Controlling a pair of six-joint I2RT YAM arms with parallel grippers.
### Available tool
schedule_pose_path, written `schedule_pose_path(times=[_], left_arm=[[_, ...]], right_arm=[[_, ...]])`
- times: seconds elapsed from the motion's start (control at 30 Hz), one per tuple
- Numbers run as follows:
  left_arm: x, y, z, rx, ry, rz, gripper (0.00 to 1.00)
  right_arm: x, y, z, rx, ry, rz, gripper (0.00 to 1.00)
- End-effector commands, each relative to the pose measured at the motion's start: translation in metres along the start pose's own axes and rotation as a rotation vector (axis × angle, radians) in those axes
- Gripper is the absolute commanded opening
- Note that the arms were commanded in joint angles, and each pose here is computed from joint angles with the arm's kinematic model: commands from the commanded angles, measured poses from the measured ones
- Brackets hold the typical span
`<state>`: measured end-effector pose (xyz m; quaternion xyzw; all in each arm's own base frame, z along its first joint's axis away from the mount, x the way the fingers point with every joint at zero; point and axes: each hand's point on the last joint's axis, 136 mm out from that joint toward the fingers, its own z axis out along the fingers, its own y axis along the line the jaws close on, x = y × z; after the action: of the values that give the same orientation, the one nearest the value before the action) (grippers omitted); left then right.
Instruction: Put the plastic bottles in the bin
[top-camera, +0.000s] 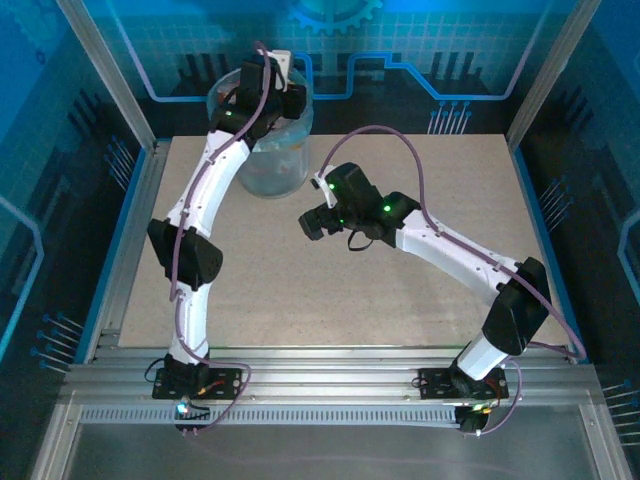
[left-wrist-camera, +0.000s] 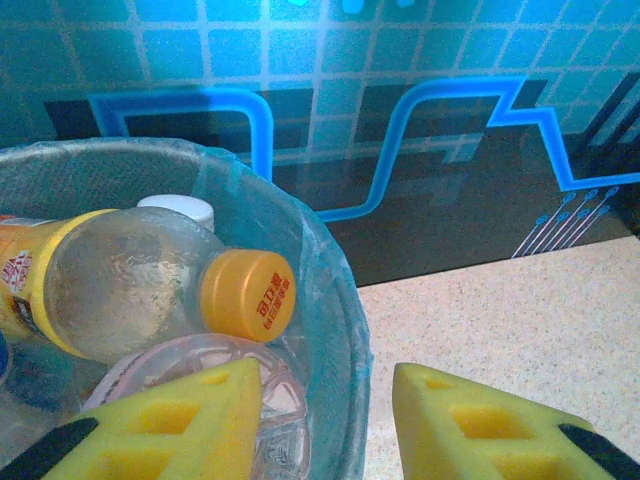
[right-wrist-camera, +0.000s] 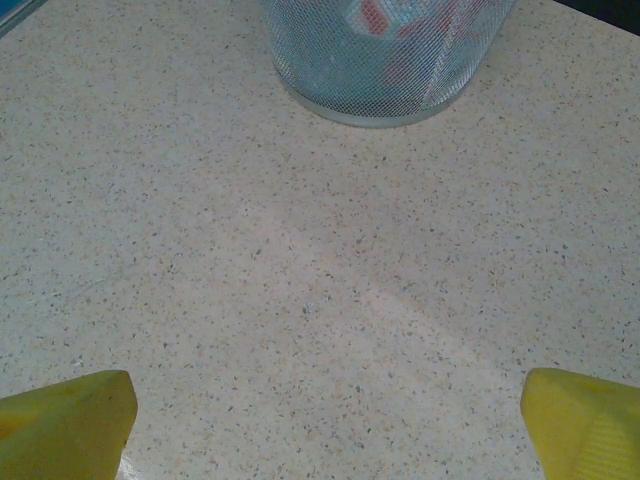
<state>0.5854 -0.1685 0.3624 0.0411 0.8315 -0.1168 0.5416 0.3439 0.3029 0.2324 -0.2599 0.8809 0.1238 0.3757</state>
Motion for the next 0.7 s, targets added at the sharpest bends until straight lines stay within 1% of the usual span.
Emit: schedule_pose_path(times=[0.0,0.2,0.33,0.4,0.5,0.57,0.67], left_arm=[[0.064,0.029,0.024,-0.042,0.198,-0.086,0.4],[0.086,0.042,0.038,-0.044,0.26,-0.138,0.39],[0.082,0.031,0.035,0.013,0.26,-0.161,0.39],[0.07,0.025,0.029,0.039,0.238,-0.168,0.39],[0.04,0.013,0.01,0.081,0.173,-0.172,0.42],[0.014,0.004,-0.008,0.111,0.114,-0.167,0.45],[-0.025,-0.013,-0.044,0.163,0.013,-0.159,0.5]], right_arm=[[0.005,0.005,0.0,-0.015,0.024,0.01,1.0],[0.007,0.008,0.003,-0.02,0.038,0.011,1.0],[0.007,0.009,0.002,-0.02,0.041,0.012,1.0],[0.007,0.009,0.001,-0.02,0.041,0.011,1.0],[0.002,0.01,-0.004,-0.023,0.024,0.012,1.0],[-0.001,0.01,-0.008,-0.023,0.01,0.013,1.0],[-0.005,0.009,-0.011,-0.022,-0.007,0.017,1.0]])
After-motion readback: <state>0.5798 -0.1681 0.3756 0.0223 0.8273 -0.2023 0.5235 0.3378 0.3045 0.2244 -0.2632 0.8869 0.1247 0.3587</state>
